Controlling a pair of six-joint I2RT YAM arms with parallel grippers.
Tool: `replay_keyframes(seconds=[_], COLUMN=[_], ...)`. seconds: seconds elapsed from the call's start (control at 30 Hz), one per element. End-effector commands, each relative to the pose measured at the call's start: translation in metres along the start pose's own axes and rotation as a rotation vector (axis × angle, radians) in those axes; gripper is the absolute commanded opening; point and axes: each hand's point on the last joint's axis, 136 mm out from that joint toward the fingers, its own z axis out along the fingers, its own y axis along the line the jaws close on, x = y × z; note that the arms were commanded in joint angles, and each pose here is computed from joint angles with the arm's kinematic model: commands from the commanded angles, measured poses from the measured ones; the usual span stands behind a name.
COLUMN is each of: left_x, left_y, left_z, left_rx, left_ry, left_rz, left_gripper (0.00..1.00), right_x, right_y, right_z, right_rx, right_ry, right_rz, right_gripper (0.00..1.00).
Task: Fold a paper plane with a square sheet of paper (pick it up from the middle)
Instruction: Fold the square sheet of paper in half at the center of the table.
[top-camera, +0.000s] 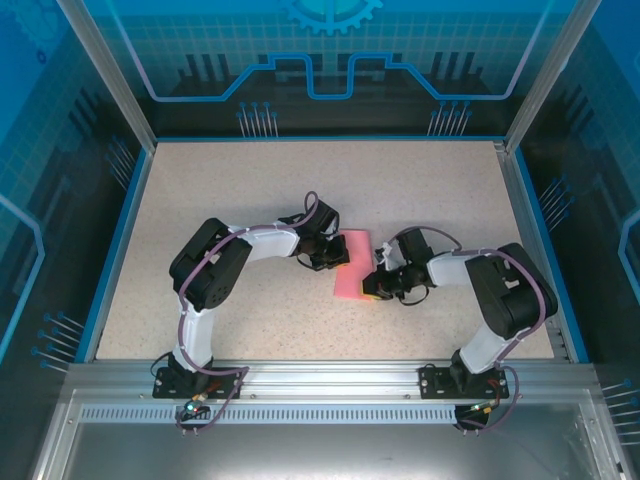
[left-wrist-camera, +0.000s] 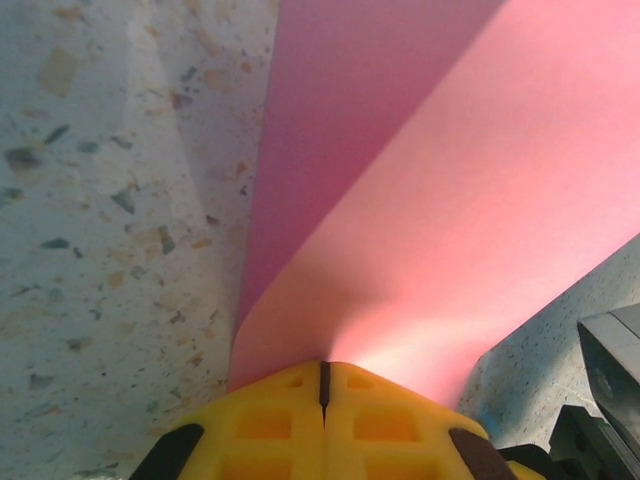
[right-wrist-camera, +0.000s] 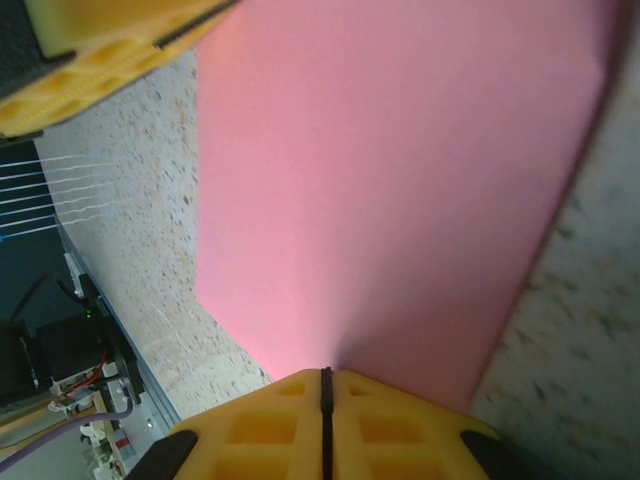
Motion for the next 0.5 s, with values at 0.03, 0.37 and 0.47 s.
replay_keyframes(seconds=[0.03, 0.37, 0.47], left_x=[0.021, 0.021, 0.021], left_y=[0.035, 0.035, 0.034], left_z=[0.011, 0.011, 0.010], left_rx=[-0.130, -0.129, -0.129], left_ry=[0.065, 0.065, 0.066], left_rz=[-0.027, -0.026, -0.025], left_gripper=[0.00, 0.00, 0.00], right_x=[0.007, 0.025, 0.021], right_y=[0.003, -0.032, -0.025], right_z=[-0.009, 0.000, -0.006], right_rx=[0.004, 0.164, 0.166], right_ry=[0.001, 0.067, 0.049], right_rz=[0.024, 0.058, 0.045], right_gripper=[0.10, 0.07, 0.07])
